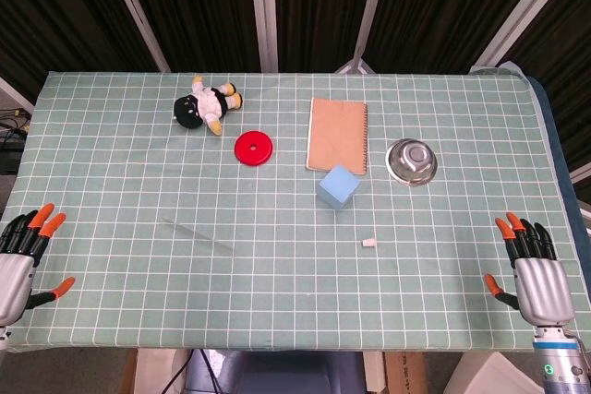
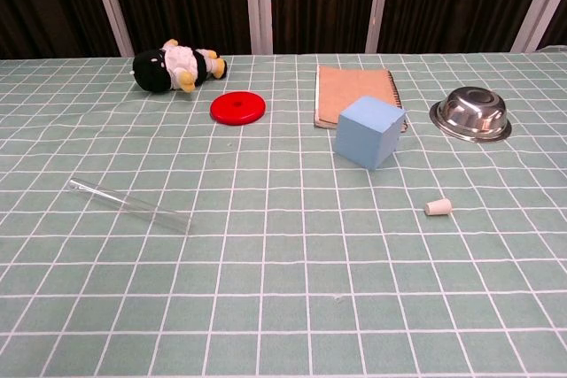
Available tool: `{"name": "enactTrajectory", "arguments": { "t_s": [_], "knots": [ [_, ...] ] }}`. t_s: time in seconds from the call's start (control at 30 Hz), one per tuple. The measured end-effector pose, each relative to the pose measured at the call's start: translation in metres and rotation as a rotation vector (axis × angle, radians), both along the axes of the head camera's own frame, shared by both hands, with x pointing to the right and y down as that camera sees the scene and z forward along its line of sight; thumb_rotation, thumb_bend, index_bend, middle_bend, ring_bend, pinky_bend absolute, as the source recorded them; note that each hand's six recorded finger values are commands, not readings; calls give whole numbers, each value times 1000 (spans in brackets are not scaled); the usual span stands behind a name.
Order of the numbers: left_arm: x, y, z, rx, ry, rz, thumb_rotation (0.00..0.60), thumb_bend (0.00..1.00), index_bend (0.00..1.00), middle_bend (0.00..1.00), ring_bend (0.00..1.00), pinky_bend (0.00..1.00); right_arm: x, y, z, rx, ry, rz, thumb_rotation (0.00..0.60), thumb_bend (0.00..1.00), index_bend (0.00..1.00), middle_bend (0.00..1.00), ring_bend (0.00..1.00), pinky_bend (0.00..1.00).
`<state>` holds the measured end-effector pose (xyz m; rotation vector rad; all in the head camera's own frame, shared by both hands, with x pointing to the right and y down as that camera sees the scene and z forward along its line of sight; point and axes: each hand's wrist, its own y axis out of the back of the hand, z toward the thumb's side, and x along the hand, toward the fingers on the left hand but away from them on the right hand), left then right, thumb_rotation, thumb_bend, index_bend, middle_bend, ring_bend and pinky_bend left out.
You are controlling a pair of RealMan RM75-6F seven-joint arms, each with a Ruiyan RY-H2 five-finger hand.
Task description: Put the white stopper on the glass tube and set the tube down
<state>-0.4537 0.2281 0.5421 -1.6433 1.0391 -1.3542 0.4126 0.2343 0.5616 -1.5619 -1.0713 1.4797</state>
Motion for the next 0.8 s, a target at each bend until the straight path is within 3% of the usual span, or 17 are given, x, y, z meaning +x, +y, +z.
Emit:
{"name": "enactTrajectory", "arguments": {
  "t_s": [0.37,0.63,0.8],
  "knots": [
    [5,-6,10,-38,-12,31,600,165,90,32,0,0,-2,2,2,-12,-23,3,600,316,0,0,0,0],
    [37,-30,34,-92,-60,186,600,308,270,324,24,0,-4,1,2,-18,-41,4,600,316,0,0,0,0],
    [77,-52,60,-115,-96,320,600,354,330,395,48,0,-3,1,2,-18,-43,5,600,315,0,0,0,0]
  ]
}}
